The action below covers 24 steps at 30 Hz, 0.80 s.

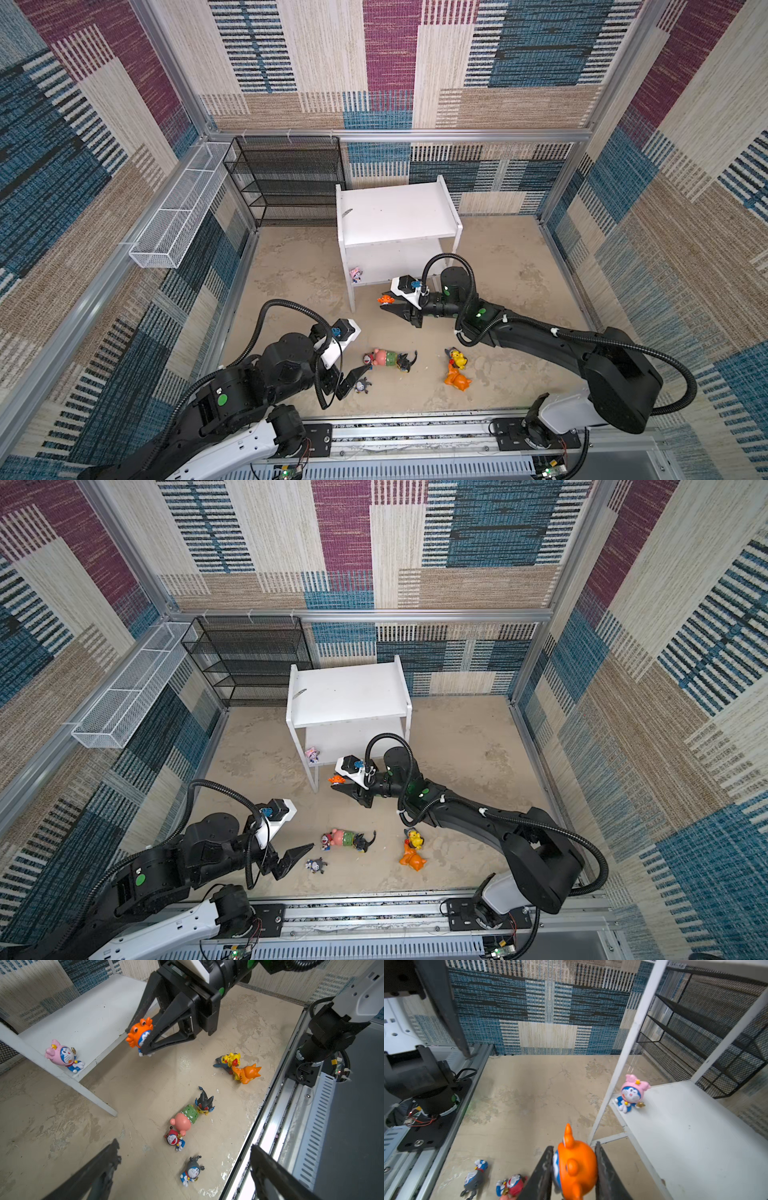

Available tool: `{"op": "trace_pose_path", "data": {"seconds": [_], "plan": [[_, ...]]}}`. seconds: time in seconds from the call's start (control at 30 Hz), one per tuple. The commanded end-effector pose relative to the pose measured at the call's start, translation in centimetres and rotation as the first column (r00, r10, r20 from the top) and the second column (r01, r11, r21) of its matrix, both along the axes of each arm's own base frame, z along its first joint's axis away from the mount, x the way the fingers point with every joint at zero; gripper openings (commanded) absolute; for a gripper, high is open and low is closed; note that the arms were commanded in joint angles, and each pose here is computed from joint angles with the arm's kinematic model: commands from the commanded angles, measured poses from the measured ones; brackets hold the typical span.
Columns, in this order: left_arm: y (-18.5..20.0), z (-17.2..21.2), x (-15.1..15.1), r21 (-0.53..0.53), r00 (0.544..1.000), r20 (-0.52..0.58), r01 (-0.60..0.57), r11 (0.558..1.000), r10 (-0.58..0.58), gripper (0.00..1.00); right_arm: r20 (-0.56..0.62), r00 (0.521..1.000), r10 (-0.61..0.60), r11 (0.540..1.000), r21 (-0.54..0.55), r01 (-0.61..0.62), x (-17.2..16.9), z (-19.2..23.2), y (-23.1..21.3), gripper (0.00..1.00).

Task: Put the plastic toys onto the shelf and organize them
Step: 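Carry the orange figurine to the shelf with the right gripper while the left draws back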

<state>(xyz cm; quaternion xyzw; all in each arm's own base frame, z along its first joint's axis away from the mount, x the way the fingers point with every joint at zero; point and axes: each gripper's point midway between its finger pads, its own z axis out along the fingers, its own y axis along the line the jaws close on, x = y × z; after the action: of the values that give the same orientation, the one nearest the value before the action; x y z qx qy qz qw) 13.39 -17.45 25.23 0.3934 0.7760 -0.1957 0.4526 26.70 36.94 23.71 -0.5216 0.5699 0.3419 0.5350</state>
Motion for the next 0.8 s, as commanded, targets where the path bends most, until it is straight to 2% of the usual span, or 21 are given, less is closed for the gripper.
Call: {"op": "trace_pose_path", "data": {"seconds": [0.0, 0.27, 0.33, 0.47, 0.77], "plan": [[-0.1, 0.8, 0.4, -0.022, 0.999, 0.033, -0.007, 1.000, 0.008, 0.99, 0.079, 0.997, -0.019, 0.998, 0.055, 0.014, 1.6, 1.9, 0.5, 0.25], [0.6, 2.0, 0.7, -0.056, 0.996, 0.081, -0.035, 0.998, 0.039, 0.99, 0.060, 0.997, -0.042, 0.998, 0.057, 0.039, 4.9, 1.4, 1.2, 0.25], [1.0, 2.6, 1.2, -0.062, 0.992, 0.098, -0.073, 0.995, 0.079, 0.99, 0.047, 0.997, -0.058, 0.997, 0.054, 0.055, 5.8, 1.1, 1.2, 0.25], [2.1, 4.0, 3.0, -0.080, 0.969, 0.154, -0.185, 0.979, 0.196, 0.99, 0.043, 0.996, -0.077, 0.995, 0.061, 0.074, 6.9, 0.9, 1.2, 0.25], [2.1, 5.2, 6.0, -0.052, 0.914, 0.272, -0.299, 0.953, 0.301, 0.99, 0.037, 0.994, -0.106, 0.993, 0.049, 0.104, 8.9, 0.0, 1.6, 0.25]]}}
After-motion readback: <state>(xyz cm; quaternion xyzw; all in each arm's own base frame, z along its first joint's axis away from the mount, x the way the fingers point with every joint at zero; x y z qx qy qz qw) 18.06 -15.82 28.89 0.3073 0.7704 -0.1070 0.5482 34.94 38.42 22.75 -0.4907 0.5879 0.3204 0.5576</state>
